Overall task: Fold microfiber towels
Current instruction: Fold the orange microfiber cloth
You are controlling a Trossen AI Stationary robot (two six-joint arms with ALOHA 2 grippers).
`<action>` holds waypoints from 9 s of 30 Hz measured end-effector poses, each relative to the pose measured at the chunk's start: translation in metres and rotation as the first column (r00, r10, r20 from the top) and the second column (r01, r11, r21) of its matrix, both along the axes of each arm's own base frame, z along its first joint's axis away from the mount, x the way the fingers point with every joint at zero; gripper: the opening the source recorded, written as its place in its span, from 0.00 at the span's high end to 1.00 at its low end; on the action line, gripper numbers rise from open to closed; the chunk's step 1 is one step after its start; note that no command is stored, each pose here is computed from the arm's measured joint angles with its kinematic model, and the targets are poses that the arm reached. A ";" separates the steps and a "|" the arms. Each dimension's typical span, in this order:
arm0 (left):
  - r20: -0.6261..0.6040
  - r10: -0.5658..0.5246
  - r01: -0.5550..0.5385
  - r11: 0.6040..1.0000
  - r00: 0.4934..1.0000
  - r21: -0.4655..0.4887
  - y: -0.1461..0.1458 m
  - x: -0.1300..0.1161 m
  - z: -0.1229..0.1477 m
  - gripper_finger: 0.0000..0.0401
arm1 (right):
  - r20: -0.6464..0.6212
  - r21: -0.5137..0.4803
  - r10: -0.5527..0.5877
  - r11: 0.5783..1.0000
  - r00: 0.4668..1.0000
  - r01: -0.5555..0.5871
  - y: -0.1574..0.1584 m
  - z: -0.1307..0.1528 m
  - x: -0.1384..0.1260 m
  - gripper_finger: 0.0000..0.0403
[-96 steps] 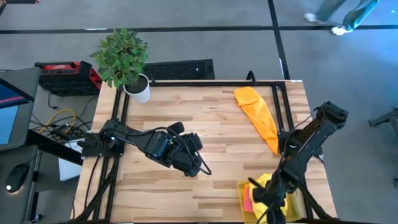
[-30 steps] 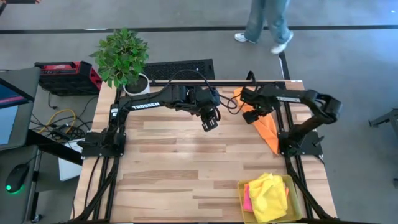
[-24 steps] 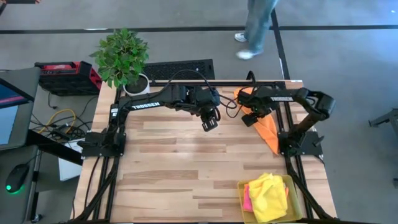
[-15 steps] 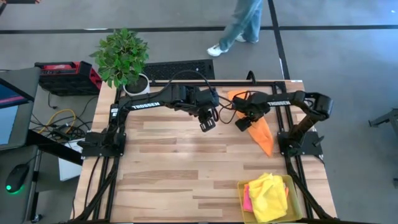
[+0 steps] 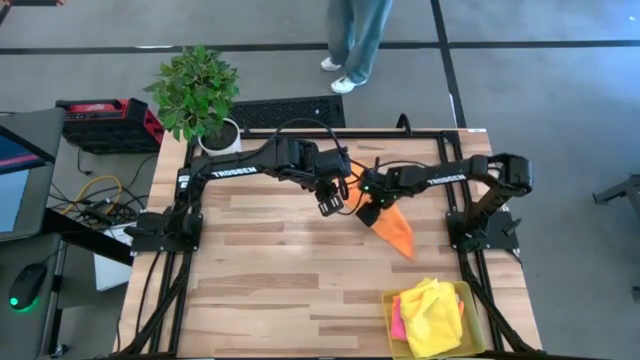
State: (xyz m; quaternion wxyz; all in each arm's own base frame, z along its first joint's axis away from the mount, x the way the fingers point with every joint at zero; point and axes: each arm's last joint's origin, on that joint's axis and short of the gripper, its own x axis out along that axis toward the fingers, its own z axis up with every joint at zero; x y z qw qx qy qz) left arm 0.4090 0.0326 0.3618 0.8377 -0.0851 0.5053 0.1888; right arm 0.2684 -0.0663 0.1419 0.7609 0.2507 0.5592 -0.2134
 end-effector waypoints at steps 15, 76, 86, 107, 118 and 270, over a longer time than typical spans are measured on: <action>-0.030 0.003 -0.003 1.000 1.000 -0.007 -0.003 -0.003 -0.001 0.71 | -0.005 -0.070 0.290 0.955 0.957 -0.289 0.051 0.071 -0.039 0.43; -0.033 -0.023 0.023 1.000 0.999 0.004 -0.005 -0.002 -0.001 0.71 | -0.293 0.108 0.794 0.581 0.532 -0.807 0.152 -0.007 -0.065 0.79; -0.022 0.009 -0.009 1.000 1.000 -0.012 -0.006 -0.002 -0.001 0.71 | -0.179 0.094 0.729 0.681 0.661 -0.726 0.136 0.027 -0.069 0.98; 0.187 -0.117 0.111 0.993 0.975 0.044 -0.046 0.054 -0.035 0.71 | 0.149 -0.205 0.428 0.895 0.891 -0.396 0.076 0.141 -0.082 1.00; 0.314 -0.090 0.065 0.994 0.945 0.090 -0.064 0.084 -0.058 0.71 | 0.146 -0.252 0.418 0.892 0.897 -0.375 0.064 0.155 -0.078 1.00; -0.006 -0.232 0.176 0.719 0.973 0.672 0.042 -0.019 0.080 1.00 | 0.049 -0.858 0.439 0.479 0.897 -0.187 0.007 0.261 -0.054 0.99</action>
